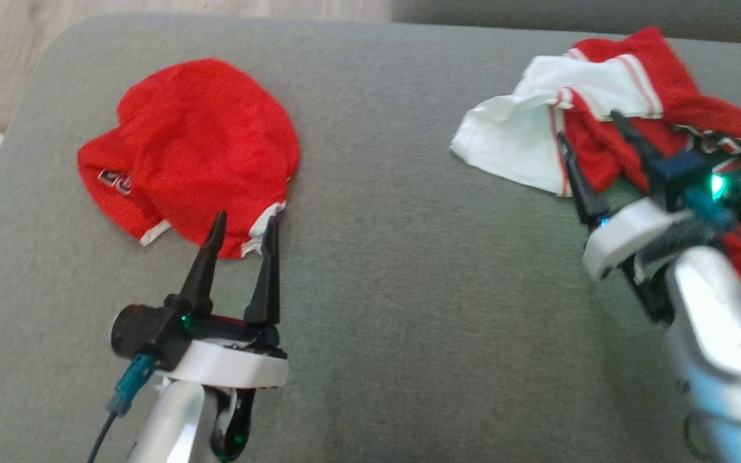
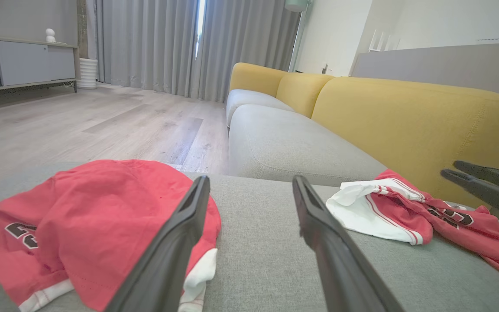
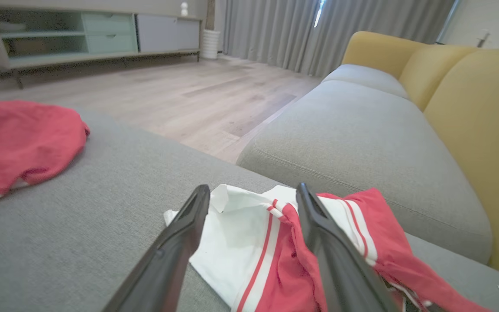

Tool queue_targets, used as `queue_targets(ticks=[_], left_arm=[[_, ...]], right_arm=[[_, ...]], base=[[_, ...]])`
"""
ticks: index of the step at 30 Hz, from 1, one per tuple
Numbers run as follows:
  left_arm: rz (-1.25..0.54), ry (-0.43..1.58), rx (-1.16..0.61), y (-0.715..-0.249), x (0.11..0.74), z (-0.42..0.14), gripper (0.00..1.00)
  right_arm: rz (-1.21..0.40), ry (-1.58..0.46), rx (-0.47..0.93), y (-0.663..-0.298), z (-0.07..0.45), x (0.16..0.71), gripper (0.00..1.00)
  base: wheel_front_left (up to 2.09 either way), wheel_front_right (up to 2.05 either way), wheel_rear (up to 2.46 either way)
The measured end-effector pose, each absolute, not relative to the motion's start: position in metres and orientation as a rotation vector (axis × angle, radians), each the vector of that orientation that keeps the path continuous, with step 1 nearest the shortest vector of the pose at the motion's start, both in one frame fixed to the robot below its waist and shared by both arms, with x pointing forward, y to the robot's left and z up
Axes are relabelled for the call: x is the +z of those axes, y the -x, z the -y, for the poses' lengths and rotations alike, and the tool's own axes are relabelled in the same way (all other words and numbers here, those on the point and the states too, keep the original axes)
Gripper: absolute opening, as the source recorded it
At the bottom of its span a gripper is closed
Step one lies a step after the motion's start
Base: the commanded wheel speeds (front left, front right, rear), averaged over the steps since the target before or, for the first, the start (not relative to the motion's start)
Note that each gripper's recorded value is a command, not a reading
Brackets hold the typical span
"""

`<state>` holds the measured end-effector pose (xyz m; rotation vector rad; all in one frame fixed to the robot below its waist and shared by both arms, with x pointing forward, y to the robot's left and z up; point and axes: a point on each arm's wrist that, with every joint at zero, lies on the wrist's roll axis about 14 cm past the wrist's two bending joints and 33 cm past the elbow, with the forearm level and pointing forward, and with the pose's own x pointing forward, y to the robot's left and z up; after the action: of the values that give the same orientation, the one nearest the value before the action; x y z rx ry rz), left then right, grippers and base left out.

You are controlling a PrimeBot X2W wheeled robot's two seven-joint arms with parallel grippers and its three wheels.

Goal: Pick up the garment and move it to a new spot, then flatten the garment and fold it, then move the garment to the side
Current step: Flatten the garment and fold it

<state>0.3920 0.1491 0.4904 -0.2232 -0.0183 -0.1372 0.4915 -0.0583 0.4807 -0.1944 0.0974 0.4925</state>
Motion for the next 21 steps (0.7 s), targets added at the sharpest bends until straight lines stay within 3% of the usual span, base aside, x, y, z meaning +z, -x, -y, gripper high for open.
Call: queue_targets(ticks=[11, 21], left_arm=[[-0.020, 0.242, -0.045, -0.388, 0.478, -0.177, 1.00], [-0.063, 0.245, -0.006, -0.385, 0.465, -0.186, 1.00]], right_arm=[[-0.297, 0.621, 0.678, -0.555, 0.036, 0.425, 1.00], [-0.384, 0.795, 0.749, -0.582, 0.028, 0.390, 1.00]], base=[[0.00, 0.00, 0.00], [0.00, 0.00, 0.00]])
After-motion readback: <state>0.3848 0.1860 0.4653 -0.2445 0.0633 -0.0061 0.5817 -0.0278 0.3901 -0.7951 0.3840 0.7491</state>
